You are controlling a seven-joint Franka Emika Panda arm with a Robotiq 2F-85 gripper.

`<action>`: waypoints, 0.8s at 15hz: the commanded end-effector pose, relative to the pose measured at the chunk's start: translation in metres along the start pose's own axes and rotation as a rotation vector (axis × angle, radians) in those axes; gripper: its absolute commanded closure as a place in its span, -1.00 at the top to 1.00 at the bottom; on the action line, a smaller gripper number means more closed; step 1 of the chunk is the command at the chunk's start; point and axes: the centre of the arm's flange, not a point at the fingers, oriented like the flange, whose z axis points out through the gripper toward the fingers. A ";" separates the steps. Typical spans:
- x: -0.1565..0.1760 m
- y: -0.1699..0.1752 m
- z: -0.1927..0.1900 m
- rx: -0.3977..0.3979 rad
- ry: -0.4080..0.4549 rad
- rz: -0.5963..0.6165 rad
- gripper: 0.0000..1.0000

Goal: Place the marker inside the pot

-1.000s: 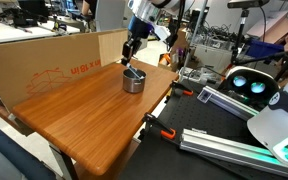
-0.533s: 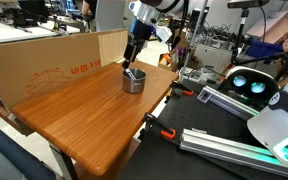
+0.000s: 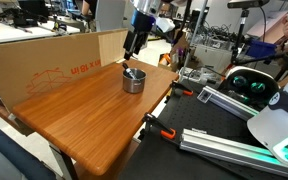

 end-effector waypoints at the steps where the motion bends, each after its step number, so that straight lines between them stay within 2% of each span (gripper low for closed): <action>1: 0.005 -0.009 -0.042 -0.057 -0.082 0.010 1.00; 3: 0.010 -0.012 -0.061 -0.121 -0.154 0.031 1.00; 4: 0.004 0.002 -0.041 -0.089 -0.089 0.015 1.00; 6: 0.005 -0.001 -0.056 -0.121 -0.118 0.034 1.00; 12: 0.002 0.000 -0.056 -0.124 -0.131 0.039 1.00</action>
